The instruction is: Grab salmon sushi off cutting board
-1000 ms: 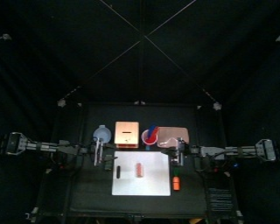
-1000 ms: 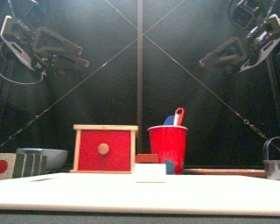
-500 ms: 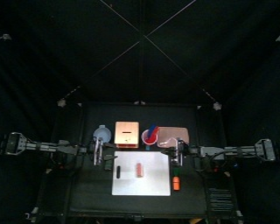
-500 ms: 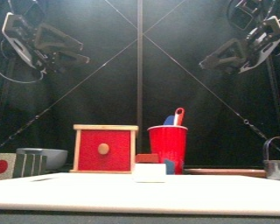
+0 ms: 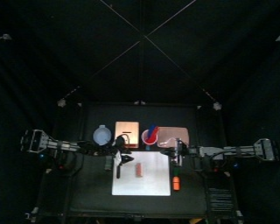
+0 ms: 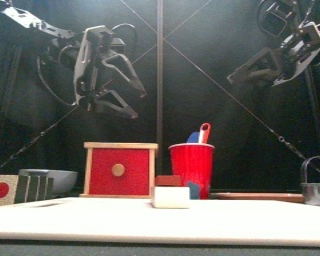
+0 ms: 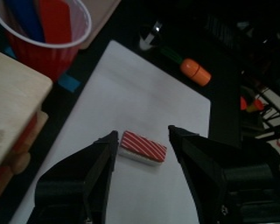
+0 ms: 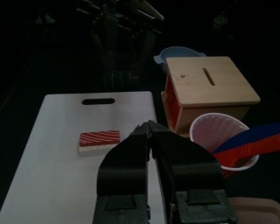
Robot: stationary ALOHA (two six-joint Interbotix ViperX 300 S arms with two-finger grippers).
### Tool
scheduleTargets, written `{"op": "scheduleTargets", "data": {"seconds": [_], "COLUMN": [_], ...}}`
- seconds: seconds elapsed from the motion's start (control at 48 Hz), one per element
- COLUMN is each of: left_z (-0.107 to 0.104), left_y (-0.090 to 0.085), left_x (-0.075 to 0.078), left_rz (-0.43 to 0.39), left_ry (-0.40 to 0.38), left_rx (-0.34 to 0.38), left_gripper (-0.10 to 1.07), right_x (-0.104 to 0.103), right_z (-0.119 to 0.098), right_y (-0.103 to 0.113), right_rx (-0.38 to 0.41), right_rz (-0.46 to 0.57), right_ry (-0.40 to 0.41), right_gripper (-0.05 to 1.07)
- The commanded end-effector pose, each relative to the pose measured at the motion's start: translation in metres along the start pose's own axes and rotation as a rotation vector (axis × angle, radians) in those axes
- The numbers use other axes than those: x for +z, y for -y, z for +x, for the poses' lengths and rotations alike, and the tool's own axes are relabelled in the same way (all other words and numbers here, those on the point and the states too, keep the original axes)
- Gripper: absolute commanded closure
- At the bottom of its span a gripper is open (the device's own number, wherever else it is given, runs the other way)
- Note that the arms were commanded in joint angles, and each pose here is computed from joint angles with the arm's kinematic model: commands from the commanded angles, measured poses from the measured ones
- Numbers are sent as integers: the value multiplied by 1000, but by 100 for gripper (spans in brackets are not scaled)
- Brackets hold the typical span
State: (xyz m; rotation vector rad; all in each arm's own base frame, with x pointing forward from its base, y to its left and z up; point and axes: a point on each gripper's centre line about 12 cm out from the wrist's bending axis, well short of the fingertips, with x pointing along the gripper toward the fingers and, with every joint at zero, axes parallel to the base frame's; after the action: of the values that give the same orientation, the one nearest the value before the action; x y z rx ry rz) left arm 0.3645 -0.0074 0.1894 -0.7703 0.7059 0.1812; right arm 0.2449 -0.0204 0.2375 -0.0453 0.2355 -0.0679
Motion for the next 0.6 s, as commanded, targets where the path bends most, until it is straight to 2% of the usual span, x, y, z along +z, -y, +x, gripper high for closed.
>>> {"op": "scheduleTargets", "data": {"seconds": [0.0, 0.125, 0.25, 0.312, 0.375, 0.417, 0.521, 0.583], "left_z": [4, 20, 27, 27, 26, 24, 22, 24], "left_y": [5, 1, 9, 7, 1, -4, -7, -6], "left_x": [9, 7, 12, 10, 5, 7, 12, 12], "left_rz": [-103, -265, -345, -338, -329, -316, -271, -229], "left_ry": [2, -17, -22, -35, -78, -113, -242, -358], "left_rx": [-21, -16, -42, -35, -25, -19, -13, 30], "left_gripper": [12, 12, 13, 13, 15, 17, 23, 29], "right_x": [5, -2, -7, -9, -10, -10, -10, -10], "right_z": [0, -1, -1, -1, -1, -1, -2, -2], "right_y": [1, 1, 1, 0, 0, 0, 0, 0], "right_rx": [-2, -2, -3, -1, -1, -1, 1, 1], "right_rz": [-1, -1, -4, -9, -12, -17, -22, -20], "right_ry": [8, -25, -52, -58, -68, -69, -68, -69], "right_gripper": [101, 101, 101, 101, 101, 101, 101, 101]}}
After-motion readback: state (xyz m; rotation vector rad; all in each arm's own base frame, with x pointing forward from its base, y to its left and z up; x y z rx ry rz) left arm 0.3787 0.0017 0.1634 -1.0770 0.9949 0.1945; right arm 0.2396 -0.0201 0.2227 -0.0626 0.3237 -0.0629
